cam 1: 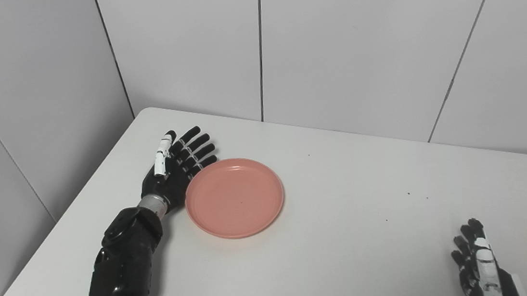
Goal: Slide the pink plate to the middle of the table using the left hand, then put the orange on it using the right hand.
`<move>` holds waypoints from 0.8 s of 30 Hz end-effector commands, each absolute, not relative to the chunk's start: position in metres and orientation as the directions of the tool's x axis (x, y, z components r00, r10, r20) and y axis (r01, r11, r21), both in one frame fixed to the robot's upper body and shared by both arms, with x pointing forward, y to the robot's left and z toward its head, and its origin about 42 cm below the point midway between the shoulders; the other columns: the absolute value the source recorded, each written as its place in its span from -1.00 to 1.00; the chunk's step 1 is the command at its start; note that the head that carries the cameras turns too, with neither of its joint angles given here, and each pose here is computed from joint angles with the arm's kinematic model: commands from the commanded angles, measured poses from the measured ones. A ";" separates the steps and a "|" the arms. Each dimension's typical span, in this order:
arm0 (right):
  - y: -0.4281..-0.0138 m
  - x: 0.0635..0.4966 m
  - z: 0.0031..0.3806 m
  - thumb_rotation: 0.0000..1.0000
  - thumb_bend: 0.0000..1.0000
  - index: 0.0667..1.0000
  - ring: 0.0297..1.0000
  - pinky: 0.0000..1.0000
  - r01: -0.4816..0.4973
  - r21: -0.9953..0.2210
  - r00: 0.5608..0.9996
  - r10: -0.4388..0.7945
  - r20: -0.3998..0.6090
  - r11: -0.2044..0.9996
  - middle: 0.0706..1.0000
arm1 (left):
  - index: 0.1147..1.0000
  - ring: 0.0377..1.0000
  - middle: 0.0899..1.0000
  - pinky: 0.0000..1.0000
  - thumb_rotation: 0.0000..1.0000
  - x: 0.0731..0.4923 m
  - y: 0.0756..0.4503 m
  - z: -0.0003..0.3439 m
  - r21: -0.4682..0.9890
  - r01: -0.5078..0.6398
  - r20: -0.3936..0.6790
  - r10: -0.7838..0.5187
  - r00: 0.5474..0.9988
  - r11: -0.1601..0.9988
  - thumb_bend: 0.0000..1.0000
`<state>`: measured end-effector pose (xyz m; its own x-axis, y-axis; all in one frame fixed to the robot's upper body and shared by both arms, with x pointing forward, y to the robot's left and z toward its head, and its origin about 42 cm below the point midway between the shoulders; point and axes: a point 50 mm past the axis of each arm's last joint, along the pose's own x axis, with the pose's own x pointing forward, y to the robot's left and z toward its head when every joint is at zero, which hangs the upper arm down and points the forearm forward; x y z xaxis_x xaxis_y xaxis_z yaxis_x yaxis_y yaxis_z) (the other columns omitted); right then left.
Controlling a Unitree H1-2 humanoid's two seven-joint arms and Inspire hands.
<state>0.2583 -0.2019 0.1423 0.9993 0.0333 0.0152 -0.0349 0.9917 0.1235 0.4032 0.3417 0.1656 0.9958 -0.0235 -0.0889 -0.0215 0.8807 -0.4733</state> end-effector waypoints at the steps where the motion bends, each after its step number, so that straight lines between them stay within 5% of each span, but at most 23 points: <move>1: -0.200 0.260 0.154 1.00 -0.65 1.00 0.99 1.00 -0.048 0.122 0.996 0.038 0.080 0.991 1.00 | 0.54 0.55 0.56 0.48 1.00 0.406 0.336 0.171 -0.468 0.004 -0.091 -0.053 0.994 0.884 -0.37; 24: -0.197 0.259 0.155 1.00 -0.56 0.98 0.96 1.00 -0.044 0.114 0.995 0.033 0.092 0.993 0.98 | 0.51 0.51 0.51 0.45 1.00 0.402 0.287 0.164 -0.456 0.057 -0.137 -0.133 0.982 0.888 -0.39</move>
<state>0.2582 -0.1998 0.1423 0.9994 0.0314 0.0162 -0.0329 0.9937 0.1074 0.4022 0.2945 0.1647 0.9862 -0.1173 -0.1171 0.0509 0.8866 -0.4596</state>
